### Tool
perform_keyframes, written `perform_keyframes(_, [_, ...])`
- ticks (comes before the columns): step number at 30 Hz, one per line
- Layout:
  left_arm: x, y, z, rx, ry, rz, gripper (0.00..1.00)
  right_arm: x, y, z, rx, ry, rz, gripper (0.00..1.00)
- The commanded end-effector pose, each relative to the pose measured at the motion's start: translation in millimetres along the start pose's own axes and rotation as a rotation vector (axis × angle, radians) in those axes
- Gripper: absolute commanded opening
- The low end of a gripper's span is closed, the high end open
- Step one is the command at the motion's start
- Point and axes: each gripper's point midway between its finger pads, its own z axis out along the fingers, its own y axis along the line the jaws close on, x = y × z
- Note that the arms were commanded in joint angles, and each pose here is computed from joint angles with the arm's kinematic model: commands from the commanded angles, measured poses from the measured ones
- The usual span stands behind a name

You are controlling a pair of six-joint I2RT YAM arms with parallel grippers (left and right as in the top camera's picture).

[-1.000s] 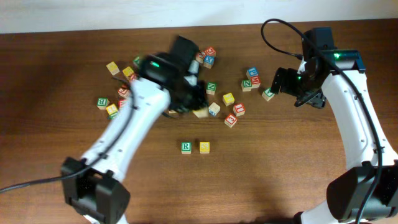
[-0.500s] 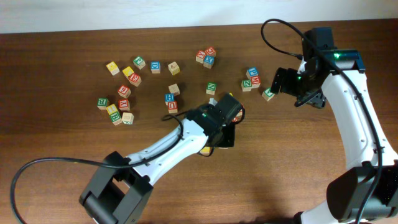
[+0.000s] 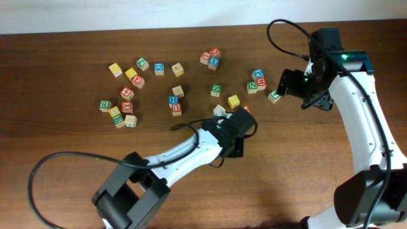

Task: Spell out RSS
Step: 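Carry the yellow block toward the R and S blocks with the left gripper, then lower the yellow S block right of the first S with the left gripper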

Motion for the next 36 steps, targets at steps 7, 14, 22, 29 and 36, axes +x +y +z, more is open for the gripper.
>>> perform_keyframes(7, [5, 26, 10, -0.149, -0.029, 0.003, 0.06, -5, -3, -4, 0.010, -0.022, -0.004, 0.98])
perform_keyframes(14, [8, 38, 21, -0.211, -0.020, 0.010, 0.06, -5, -3, -4, 0.010, -0.022, -0.004, 0.98])
perform_keyframes(22, [3, 44, 19, -0.246, -0.048, 0.012, 0.07, -5, -3, -4, 0.010, -0.022, -0.004, 0.98])
perform_keyframes(29, [1, 47, 19, -0.249, -0.057, -0.037, 0.10, -5, -3, -4, 0.010, -0.022, -0.004, 0.98])
perform_keyframes(36, [2, 48, 19, -0.256, -0.060, -0.080, 0.09, -5, -3, -4, 0.009, -0.022, -0.004, 0.98])
